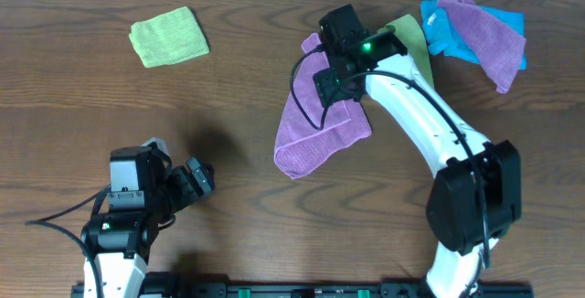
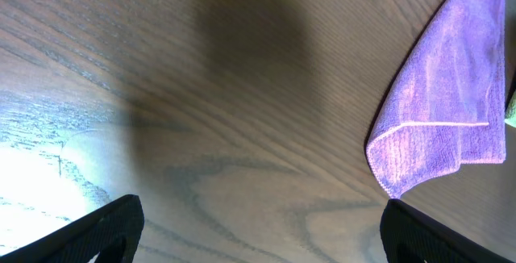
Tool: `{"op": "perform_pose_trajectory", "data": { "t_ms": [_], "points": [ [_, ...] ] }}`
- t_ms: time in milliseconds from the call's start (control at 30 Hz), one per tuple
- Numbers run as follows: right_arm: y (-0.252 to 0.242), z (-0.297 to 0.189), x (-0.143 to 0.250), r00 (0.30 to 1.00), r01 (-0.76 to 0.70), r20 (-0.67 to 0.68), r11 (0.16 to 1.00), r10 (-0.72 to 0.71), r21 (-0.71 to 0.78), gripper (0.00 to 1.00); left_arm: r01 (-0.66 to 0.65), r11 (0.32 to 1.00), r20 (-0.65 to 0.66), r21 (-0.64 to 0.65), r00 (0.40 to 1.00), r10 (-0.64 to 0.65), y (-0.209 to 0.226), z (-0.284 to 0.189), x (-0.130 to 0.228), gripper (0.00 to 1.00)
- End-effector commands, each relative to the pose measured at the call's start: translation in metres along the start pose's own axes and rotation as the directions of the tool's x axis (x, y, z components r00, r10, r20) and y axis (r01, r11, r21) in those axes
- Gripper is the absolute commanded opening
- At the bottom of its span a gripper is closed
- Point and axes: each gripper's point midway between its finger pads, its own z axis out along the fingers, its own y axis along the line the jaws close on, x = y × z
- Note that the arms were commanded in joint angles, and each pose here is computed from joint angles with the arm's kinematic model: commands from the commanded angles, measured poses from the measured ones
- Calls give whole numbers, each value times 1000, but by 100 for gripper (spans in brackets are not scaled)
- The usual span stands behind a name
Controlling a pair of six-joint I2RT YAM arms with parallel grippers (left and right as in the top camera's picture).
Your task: Fold the cloth
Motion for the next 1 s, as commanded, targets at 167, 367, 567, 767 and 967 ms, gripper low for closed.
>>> {"op": "perform_pose_trajectory", "data": {
  "t_ms": [167,367,567,767,967],
  "points": [
    [3,46,21,991,-13,-133,998,3,-69,67,-5,1000,15,12,1000,5,-6,-4,-5,95],
    [3,74,35,979,-14,-202,998,1,-63,65,-5,1000,15,12,1000,5,-6,-4,-5,95],
    [2,87,38,976,-18,-219,998,5,-60,64,-5,1000,15,13,1000,5,-6,-4,-6,95],
    [-1,99,43,971,-24,-240,998,10,-54,64,-5,1000,15,12,1000,5,-6,-4,-6,95],
    [-3,106,46,968,-15,-251,999,3,-45,62,-5,1000,15,12,1000,5,-6,-4,-5,95]
  ]
}}
